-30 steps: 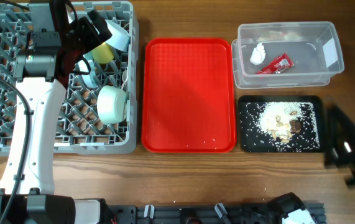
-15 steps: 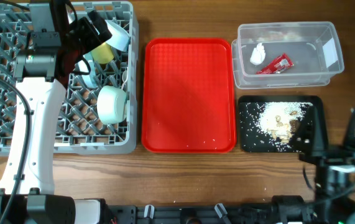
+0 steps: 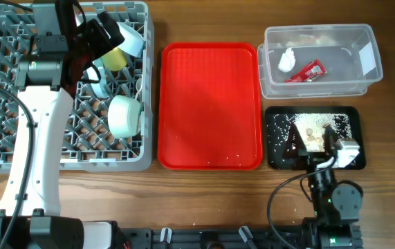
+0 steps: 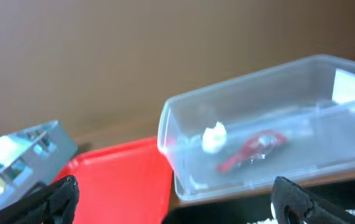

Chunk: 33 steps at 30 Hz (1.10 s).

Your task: Sort waste into correct bins and load items into the dishwasher rack

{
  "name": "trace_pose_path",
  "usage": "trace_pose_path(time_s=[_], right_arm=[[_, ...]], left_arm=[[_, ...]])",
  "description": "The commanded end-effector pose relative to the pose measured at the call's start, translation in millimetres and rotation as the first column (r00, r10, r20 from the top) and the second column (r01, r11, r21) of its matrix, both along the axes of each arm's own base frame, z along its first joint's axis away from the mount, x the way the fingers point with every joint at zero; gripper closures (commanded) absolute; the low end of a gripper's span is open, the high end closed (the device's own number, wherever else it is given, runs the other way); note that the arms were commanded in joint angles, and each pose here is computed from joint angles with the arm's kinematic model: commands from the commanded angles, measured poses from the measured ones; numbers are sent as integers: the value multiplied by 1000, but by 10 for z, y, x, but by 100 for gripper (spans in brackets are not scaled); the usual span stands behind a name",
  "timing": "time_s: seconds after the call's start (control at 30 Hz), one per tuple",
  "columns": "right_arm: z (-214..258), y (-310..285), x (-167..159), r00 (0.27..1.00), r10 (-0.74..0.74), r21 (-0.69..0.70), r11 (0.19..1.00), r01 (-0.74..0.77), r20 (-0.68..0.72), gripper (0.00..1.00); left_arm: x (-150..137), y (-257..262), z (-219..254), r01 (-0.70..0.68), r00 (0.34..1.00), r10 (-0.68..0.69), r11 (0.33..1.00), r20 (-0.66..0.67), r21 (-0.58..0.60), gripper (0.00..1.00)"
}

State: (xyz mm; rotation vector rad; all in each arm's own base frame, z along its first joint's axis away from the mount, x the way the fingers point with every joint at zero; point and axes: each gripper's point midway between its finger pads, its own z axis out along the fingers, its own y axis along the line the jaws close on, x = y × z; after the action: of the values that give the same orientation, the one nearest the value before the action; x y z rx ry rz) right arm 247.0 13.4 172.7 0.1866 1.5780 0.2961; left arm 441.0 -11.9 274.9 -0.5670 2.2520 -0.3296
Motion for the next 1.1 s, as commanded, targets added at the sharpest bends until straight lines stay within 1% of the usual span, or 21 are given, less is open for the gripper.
trace_pose_path(time_s=[0.0, 1.07], right_arm=[[34, 19, -9, 1000, 7, -41, 999, -6, 18, 0], [22, 19, -6, 1000, 7, -41, 999, -6, 13, 0]], left_arm=[[12, 9, -13, -5, 1000, 5, 1000, -3, -12, 0], [26, -3, -51, -2, 1000, 2, 1000, -12, -12, 0]])
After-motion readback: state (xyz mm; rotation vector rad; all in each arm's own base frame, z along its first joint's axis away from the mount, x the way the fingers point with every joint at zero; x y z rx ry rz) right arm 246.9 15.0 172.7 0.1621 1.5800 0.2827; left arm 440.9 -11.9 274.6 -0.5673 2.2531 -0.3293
